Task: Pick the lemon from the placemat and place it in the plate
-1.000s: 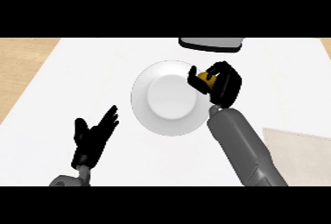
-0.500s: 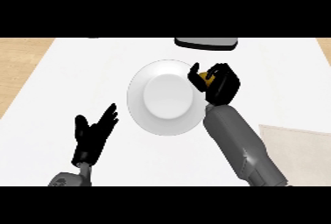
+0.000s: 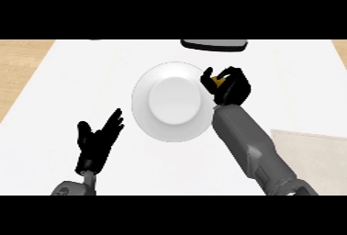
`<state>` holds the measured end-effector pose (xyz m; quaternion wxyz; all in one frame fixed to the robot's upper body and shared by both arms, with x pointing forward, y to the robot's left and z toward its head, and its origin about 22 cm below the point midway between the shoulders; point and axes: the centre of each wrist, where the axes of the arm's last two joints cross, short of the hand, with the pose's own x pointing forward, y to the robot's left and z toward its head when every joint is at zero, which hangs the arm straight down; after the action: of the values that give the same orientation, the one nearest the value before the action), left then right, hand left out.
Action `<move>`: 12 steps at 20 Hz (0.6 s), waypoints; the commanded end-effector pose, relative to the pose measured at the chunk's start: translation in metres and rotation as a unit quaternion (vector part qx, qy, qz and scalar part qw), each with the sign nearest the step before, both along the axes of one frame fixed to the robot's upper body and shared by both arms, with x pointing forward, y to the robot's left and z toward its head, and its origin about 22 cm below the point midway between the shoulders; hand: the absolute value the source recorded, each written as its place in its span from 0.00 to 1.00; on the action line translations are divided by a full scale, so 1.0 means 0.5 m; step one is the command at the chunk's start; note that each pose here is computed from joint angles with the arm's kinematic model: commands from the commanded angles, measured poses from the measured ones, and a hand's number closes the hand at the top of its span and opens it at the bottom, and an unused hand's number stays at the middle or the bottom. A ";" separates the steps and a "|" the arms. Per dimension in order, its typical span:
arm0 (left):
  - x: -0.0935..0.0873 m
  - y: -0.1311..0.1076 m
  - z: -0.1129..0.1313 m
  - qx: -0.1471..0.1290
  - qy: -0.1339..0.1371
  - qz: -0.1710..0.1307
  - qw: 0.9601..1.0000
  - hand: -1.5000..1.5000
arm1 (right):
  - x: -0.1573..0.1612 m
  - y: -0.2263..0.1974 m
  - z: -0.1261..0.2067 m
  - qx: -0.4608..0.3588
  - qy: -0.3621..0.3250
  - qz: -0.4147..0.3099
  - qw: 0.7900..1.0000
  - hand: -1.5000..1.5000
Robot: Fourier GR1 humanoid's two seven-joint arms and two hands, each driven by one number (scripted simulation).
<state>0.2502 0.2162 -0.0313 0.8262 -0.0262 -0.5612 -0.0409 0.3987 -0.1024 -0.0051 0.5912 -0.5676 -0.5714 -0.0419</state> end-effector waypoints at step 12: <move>0.010 0.005 0.020 0.003 -0.015 -0.004 1.000 0.50 | -0.038 0.048 -0.002 0.076 -0.045 0.038 0.995 0.00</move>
<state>0.2551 0.2128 -0.0260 0.8196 -0.0282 -0.5702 -0.0477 0.3853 -0.0863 -0.0088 0.6366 -0.5208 -0.5675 -0.0374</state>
